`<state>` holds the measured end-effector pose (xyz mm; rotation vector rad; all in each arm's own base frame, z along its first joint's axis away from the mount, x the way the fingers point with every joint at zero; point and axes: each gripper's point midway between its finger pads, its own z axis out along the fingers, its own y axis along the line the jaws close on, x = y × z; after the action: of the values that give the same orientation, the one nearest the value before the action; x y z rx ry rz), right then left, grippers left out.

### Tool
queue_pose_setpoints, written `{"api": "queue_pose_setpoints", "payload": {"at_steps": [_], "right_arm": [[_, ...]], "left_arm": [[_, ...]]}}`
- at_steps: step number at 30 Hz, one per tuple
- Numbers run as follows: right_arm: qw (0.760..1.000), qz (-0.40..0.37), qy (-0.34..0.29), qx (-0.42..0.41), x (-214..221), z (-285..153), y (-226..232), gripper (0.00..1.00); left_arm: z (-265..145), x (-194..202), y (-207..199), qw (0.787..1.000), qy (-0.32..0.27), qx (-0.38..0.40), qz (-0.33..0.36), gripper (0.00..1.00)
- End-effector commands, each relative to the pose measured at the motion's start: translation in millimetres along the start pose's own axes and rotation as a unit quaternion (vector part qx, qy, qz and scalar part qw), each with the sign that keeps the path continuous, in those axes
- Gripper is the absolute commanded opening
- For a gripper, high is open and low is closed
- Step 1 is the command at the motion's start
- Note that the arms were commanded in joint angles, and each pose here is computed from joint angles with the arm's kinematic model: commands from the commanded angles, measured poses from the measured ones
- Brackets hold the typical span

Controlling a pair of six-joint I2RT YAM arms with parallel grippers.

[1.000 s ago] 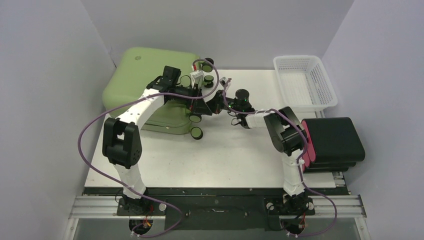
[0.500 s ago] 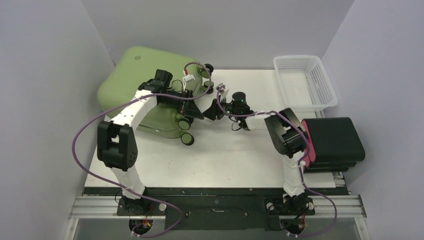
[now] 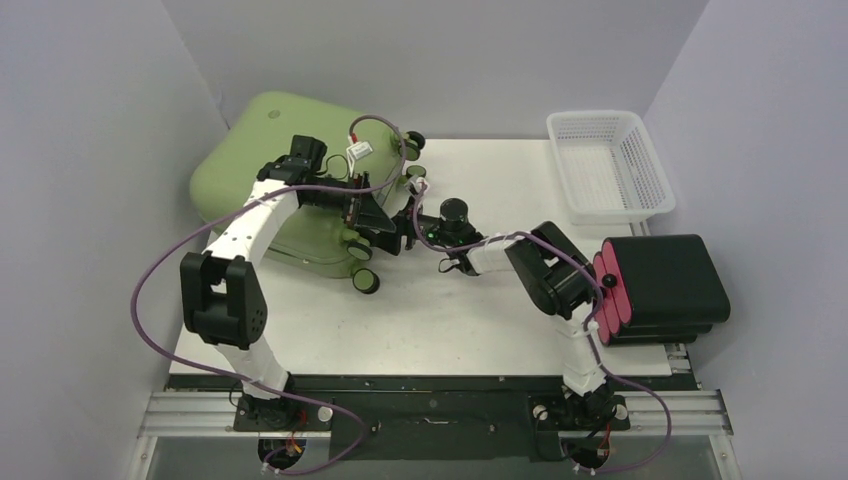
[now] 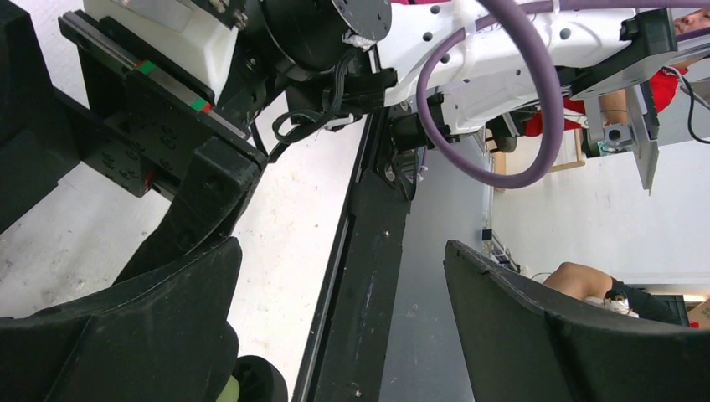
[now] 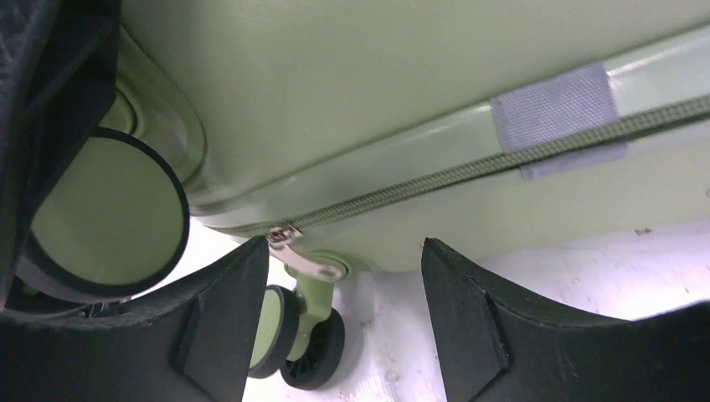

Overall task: Open, take out, and arrange the luggage
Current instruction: Unzip the luggage at the center of the board.

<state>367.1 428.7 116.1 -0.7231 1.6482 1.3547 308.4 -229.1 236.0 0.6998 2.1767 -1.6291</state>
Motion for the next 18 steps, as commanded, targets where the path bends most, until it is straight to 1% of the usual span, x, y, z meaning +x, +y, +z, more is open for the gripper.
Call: {"api": "queue_pose_setpoints", "payload": {"at_steps": [1,6,18], "right_arm": [[0.998,-0.041,-0.047,-0.029,-23.3,17.1,17.5,0.63],[0.997,-0.044,-0.045,-0.045,-10.0,21.7,24.0,0.62],[0.996,-0.049,-0.038,-0.069,4.5,25.5,34.3,0.56]], "left_arm": [[-28.9,-15.2,4.9,0.998,-0.035,-0.041,0.021,0.91],[-40.4,-19.9,3.9,0.998,-0.047,-0.042,0.018,0.92],[-52.0,-21.9,1.1,0.996,-0.063,-0.051,0.025,0.93]]}}
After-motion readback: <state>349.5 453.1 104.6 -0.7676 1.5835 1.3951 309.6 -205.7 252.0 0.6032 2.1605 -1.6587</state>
